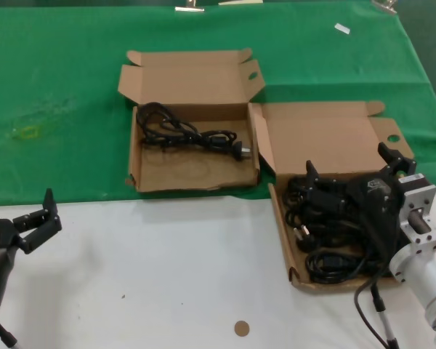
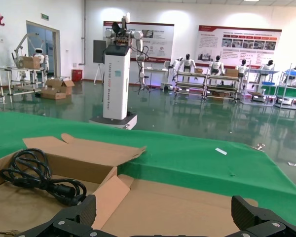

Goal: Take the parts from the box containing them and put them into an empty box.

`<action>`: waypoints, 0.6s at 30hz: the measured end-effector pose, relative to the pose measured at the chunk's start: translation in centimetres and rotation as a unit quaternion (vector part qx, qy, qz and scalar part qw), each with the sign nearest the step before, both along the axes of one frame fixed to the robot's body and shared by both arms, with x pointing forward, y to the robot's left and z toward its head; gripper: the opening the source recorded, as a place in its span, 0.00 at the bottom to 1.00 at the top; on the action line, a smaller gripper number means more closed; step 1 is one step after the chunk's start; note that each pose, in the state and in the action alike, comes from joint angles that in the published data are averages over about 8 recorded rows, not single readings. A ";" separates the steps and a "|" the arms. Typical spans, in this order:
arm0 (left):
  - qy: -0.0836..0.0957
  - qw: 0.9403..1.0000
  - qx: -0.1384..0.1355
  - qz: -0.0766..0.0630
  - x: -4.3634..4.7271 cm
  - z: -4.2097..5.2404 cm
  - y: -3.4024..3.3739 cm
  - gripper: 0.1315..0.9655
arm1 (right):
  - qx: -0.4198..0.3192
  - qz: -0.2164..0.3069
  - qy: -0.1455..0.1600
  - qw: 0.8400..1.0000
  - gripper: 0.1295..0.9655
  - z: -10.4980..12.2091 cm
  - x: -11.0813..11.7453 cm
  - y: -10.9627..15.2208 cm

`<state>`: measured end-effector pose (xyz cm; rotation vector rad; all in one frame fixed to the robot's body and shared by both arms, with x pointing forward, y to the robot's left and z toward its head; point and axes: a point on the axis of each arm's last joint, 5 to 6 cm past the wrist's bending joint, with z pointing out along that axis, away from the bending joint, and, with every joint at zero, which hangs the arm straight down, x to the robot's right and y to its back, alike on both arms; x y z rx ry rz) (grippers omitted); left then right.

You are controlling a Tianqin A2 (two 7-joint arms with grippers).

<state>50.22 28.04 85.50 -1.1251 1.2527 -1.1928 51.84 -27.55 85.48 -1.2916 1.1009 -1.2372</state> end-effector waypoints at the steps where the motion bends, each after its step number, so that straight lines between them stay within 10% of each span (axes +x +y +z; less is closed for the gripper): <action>1: 0.000 1.000 0.000 0.000 0.00 0.00 0.00 1.00 | 0.000 0.000 0.000 1.000 1.00 0.0 0.0 0.0; 18: 0.000 1.000 0.000 0.000 0.00 0.00 0.00 1.00 | 0.000 0.000 0.000 1.000 1.00 0.0 0.0 0.0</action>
